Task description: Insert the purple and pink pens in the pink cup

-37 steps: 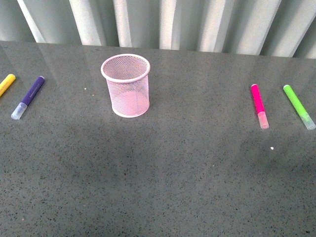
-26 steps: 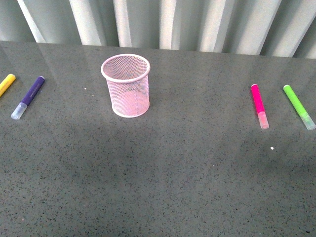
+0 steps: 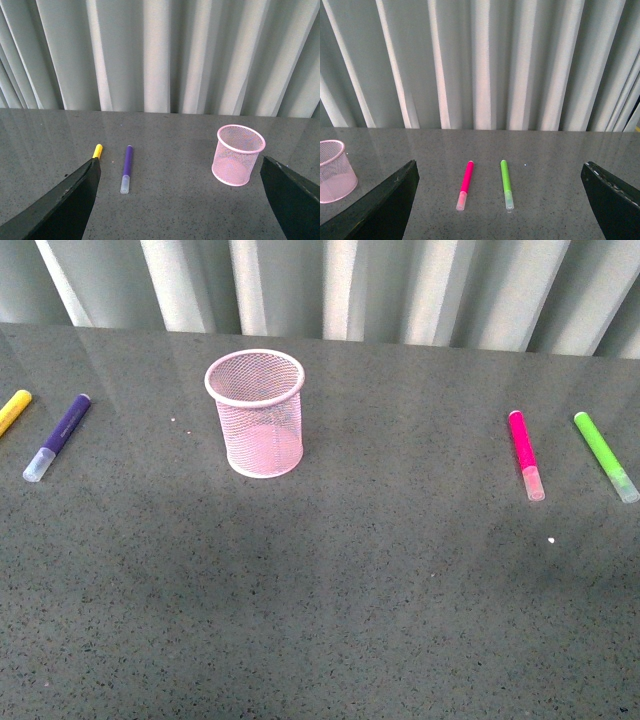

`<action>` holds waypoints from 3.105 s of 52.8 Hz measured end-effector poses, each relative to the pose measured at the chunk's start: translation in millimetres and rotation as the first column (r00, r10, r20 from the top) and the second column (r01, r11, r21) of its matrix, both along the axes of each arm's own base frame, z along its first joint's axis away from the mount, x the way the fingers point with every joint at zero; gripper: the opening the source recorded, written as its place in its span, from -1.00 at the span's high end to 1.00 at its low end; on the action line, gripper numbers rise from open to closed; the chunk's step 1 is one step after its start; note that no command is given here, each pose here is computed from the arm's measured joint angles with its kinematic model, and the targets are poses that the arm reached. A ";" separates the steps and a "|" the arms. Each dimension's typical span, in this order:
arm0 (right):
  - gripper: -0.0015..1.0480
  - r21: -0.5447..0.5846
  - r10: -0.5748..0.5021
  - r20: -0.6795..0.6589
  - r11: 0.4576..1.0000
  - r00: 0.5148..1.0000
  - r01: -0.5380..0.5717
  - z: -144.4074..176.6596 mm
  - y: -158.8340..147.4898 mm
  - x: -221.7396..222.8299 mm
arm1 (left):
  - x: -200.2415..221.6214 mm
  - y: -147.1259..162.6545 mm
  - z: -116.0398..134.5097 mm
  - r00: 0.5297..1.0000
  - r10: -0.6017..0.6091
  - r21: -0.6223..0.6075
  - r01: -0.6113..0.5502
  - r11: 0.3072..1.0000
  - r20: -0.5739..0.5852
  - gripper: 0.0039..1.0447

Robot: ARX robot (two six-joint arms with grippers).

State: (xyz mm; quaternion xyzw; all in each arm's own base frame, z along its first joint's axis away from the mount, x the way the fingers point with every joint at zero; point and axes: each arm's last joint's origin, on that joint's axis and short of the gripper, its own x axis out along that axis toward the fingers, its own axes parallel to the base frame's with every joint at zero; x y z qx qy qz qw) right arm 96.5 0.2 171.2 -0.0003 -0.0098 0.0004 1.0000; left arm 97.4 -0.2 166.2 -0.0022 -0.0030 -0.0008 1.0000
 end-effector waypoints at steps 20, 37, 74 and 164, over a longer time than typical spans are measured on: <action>-0.87 0.000 0.000 0.000 1.000 1.000 0.000 0.0 0.0 0.0 | 0.0 0.0 0.0 1.000 0.000 0.000 0.000 1.000 0.000 -0.88; -0.87 0.000 0.000 0.000 1.000 1.000 0.000 0.0 0.0 0.0 | 0.0 0.0 0.0 1.000 0.000 0.000 0.000 1.000 0.000 -0.88; -0.87 0.000 0.000 0.000 1.000 1.000 0.000 0.0 0.0 0.0 | 128.1 15.9 40.2 0.822 0.088 -0.083 -0.162 0.983 -0.562 -0.88; -0.87 0.000 0.000 0.000 1.000 1.000 0.000 0.0 0.0 0.0 | 375.9 32.8 -47.0 0.421 0.070 0.116 0.086 0.990 -0.904 -0.88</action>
